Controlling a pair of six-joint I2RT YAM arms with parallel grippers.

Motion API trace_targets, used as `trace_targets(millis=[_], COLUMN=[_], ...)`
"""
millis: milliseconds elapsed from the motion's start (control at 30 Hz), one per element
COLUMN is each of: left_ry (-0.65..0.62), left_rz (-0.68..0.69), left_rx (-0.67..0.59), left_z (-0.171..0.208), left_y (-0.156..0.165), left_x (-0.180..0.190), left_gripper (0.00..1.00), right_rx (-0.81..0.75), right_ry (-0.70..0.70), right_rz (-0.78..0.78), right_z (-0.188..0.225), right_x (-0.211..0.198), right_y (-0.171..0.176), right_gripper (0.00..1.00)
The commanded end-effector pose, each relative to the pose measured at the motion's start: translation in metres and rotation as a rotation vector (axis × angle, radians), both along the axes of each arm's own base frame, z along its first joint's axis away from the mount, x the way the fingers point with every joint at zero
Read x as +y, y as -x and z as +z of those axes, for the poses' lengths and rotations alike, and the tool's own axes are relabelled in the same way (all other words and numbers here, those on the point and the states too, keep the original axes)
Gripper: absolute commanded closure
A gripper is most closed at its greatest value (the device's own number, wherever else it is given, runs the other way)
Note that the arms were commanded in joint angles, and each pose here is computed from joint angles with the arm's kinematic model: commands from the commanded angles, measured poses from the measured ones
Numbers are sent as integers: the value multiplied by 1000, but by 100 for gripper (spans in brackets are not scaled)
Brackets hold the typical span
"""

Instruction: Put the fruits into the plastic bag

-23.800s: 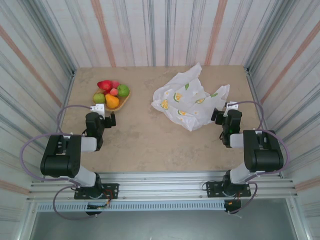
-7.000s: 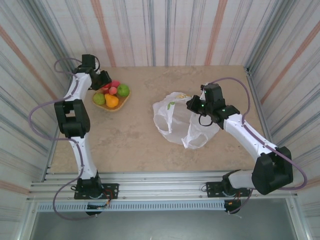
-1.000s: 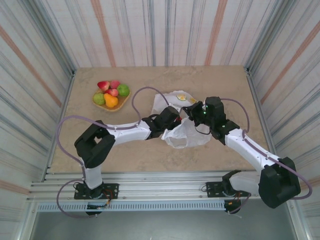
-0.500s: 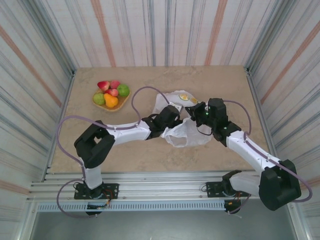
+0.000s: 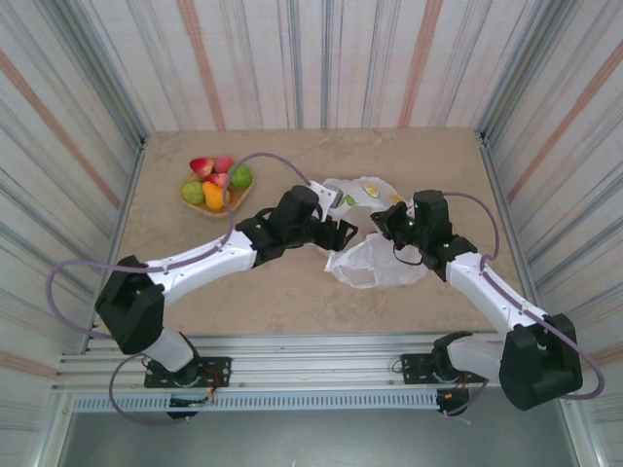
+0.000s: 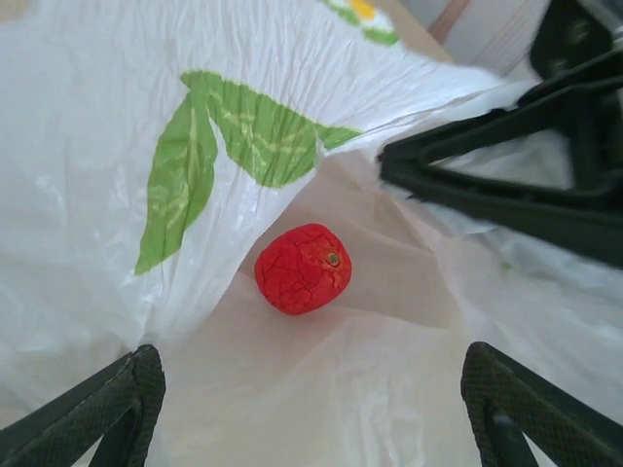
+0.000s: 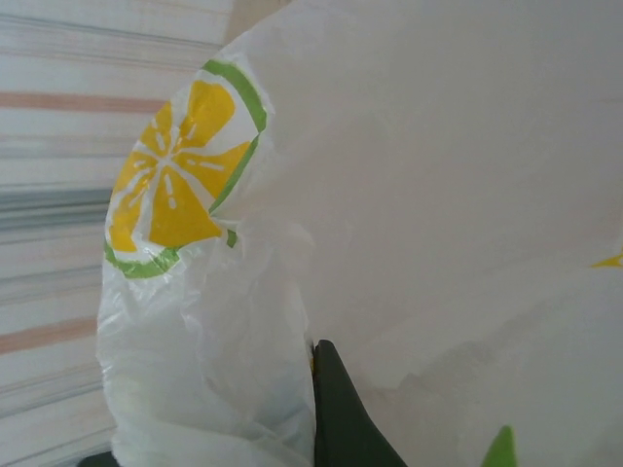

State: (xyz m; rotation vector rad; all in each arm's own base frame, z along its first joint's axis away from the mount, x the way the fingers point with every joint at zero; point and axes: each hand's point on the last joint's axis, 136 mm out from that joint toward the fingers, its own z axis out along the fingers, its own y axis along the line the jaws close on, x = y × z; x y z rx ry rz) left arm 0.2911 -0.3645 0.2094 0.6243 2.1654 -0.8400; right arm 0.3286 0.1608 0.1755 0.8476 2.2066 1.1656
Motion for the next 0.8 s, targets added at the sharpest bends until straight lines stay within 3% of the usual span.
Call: trace_targets(millis=[0,133,300,533,767], left_ry=[55,133,189,15,-42], left_rz=[-144,-217,-156,446,703], left_rx=[55,74,72,64,153], left_z=[18,43,68,53,24], left_y=[29,39,24,-60,-120], left_x=[7,17,52,195,289], left_gripper=[17,17,17,16,17], right_rx=[-28,-36,-48,-58,-58], right_ry=[78,106,127,118,104], right_rz=[81,120,177,188,196], right_z=[6,9,15,19,19], right_x=[1,3,9,13,16], right_y=[0,-2,-6,-12,-16], right_gripper=[100,100,100,100,100])
